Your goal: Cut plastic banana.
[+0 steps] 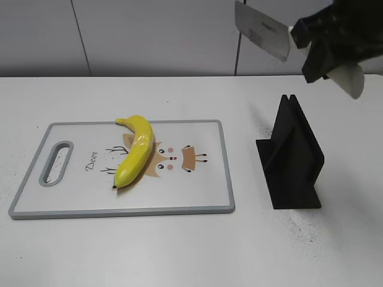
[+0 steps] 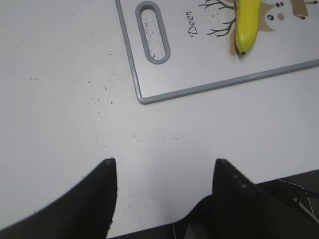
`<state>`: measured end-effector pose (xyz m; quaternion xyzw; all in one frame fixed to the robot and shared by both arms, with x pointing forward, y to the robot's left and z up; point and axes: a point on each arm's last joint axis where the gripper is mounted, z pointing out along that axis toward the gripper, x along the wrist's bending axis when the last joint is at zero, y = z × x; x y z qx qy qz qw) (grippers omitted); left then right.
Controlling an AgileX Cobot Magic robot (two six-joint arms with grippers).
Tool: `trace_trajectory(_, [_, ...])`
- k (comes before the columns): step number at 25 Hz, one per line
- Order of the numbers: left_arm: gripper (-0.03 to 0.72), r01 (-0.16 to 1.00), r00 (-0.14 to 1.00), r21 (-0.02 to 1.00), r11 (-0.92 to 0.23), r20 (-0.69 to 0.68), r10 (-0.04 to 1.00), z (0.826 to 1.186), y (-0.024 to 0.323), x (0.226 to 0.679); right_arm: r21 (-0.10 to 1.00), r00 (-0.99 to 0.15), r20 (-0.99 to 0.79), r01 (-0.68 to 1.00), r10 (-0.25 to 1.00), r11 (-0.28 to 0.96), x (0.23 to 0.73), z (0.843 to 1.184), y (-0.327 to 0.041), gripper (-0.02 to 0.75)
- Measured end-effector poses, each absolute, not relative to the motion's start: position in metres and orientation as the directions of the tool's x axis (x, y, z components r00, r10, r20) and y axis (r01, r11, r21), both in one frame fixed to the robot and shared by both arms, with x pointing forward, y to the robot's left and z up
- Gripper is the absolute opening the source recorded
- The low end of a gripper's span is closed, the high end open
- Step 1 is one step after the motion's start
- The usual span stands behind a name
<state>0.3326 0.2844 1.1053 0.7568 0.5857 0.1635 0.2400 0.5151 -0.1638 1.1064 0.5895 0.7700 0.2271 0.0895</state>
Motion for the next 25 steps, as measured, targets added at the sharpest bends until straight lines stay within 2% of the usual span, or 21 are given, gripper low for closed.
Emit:
trace_trajectory(6, [0.551,0.726,0.253,0.662,-0.187,-0.004,0.967,1.075,0.286,0.29,0.423,-0.152,0.13,0.902,0.98,0.084,0.5,1.072,-0.177,0.161])
trace_trajectory(12, [0.545,0.633,0.243,0.753,-0.179,0.025,0.97,1.045,0.288,0.262,0.397,-0.116,0.124,0.916,0.985,0.058,0.495,1.051,-0.18,0.161])
trace_trajectory(19, [0.543,0.493,0.236,0.853,-0.172,0.059,0.97,1.044,0.288,0.237,0.41,-0.092,0.113,0.911,0.989,0.038,0.496,1.048,-0.182,0.161])
trace_trajectory(25, [0.542,0.482,0.238,0.86,-0.169,0.057,0.969,1.044,0.288,0.235,0.406,-0.075,0.117,0.914,0.99,0.021,0.495,1.045,-0.183,0.161])
